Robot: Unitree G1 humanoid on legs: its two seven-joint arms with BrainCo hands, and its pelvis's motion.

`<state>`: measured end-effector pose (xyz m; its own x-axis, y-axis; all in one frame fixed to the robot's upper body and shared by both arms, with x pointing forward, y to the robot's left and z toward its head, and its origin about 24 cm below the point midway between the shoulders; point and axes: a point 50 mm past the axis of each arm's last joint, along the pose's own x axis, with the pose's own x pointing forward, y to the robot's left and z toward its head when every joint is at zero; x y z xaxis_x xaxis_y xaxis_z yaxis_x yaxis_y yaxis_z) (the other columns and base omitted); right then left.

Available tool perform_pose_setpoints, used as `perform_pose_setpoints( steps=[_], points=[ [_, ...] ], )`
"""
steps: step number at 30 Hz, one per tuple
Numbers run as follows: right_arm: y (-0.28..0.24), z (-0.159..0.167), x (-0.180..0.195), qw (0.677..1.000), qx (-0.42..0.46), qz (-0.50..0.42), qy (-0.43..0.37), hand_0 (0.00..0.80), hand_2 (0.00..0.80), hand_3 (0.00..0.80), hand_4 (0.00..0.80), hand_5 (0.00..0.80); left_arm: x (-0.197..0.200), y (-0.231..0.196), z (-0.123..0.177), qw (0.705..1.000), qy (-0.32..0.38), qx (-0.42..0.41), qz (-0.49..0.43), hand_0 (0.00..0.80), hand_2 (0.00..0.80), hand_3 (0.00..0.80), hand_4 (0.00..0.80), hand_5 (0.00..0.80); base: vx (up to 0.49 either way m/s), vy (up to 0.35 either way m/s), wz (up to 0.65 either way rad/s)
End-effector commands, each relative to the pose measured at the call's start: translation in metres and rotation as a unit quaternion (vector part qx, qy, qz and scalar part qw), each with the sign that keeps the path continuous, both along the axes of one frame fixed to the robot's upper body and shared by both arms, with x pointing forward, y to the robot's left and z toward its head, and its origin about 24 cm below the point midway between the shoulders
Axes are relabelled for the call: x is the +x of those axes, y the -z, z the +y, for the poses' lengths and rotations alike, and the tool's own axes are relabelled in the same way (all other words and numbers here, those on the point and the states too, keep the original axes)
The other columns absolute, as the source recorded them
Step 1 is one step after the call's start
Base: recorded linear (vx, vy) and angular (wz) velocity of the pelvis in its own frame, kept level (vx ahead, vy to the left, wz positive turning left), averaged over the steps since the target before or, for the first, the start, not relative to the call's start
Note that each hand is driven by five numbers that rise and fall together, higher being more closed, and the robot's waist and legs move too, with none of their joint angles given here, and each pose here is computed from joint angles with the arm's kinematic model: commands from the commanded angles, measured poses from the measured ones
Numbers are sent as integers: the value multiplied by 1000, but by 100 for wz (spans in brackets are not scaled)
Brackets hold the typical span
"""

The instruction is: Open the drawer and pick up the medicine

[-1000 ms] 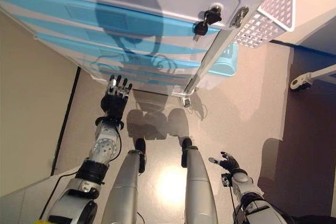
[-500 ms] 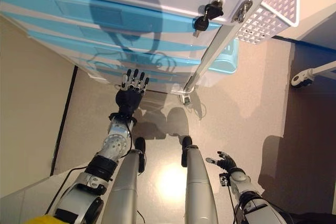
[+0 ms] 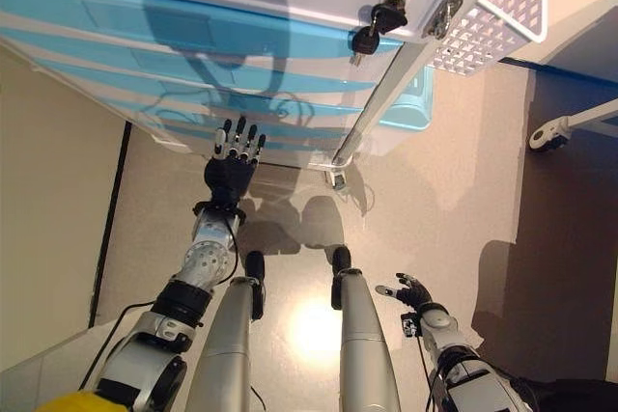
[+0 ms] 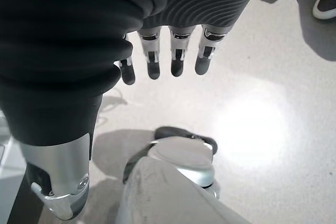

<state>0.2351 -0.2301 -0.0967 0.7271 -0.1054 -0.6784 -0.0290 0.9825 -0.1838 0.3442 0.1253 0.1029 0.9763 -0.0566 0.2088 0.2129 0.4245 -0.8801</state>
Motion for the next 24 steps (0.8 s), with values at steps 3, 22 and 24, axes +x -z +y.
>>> perform_pose_setpoints(
  steps=[3,22,24],
  points=[
    [1,-10,-5,1000,-22,4,-7,0,0,0,0,0,-1,-38,-8,995,15,-36,-94,0,0,0,0,0,0,0,0],
    [-1,-8,-3,999,-26,3,-26,0,0,0,0,0,-12,-86,-15,977,41,-21,-207,0,0,0,0,0,-2,1,1],
    [0,-9,-3,999,-28,5,-28,0,0,0,0,0,-14,-92,-15,974,44,-17,-221,0,0,0,0,0,0,0,0]
  ],
)
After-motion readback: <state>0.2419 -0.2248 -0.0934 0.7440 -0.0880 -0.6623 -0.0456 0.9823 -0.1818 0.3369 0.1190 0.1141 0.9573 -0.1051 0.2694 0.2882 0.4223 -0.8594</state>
